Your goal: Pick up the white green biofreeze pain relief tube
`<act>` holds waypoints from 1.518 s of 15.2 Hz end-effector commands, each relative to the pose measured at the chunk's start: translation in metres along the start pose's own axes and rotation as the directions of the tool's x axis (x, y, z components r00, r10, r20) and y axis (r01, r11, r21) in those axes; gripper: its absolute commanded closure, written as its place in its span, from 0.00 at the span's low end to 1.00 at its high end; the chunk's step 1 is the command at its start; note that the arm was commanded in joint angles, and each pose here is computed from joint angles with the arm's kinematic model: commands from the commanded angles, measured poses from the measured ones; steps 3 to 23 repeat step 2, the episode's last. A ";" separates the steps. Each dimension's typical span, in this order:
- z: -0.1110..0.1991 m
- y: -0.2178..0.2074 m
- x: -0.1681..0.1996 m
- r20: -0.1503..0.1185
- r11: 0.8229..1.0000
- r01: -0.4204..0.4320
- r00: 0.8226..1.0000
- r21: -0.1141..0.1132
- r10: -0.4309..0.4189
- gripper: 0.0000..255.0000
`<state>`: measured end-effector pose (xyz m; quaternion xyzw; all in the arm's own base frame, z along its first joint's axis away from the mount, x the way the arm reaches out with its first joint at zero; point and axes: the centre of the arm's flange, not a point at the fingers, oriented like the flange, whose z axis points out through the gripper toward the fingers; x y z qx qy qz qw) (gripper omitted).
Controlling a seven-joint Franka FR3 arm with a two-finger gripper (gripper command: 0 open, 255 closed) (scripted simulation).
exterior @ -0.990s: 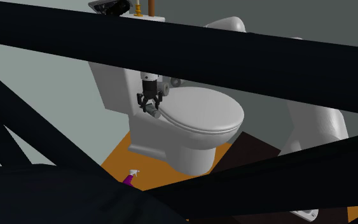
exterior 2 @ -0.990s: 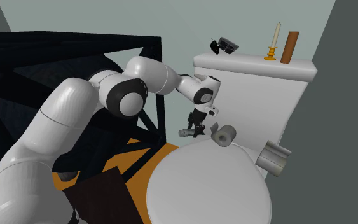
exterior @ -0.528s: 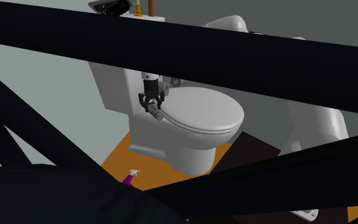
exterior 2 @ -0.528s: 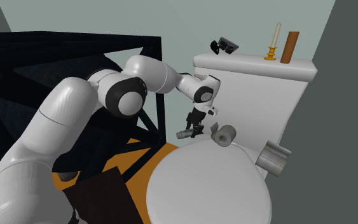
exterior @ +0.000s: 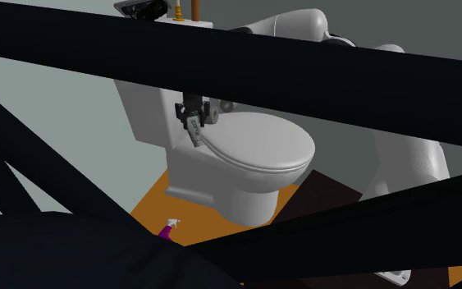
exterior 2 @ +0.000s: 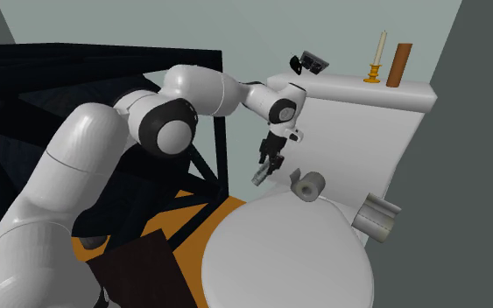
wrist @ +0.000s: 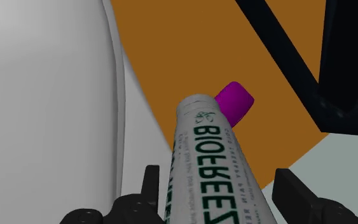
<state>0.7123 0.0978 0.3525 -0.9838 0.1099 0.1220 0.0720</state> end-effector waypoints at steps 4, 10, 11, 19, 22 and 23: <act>-0.006 0.000 -0.002 0.000 1.000 0.000 1.000 0.000 0.000 1.00; -0.006 0.000 -0.002 0.000 1.000 0.000 1.000 0.000 0.000 1.00; -0.006 0.000 -0.002 0.000 1.000 0.000 1.000 0.000 0.000 1.00; -0.006 0.000 -0.002 0.000 1.000 0.000 1.000 0.000 0.000 1.00; -0.006 0.000 -0.002 0.000 1.000 0.000 1.000 0.000 0.000 1.00; -0.006 0.000 -0.002 0.000 1.000 0.000 1.000 0.000 0.000 1.00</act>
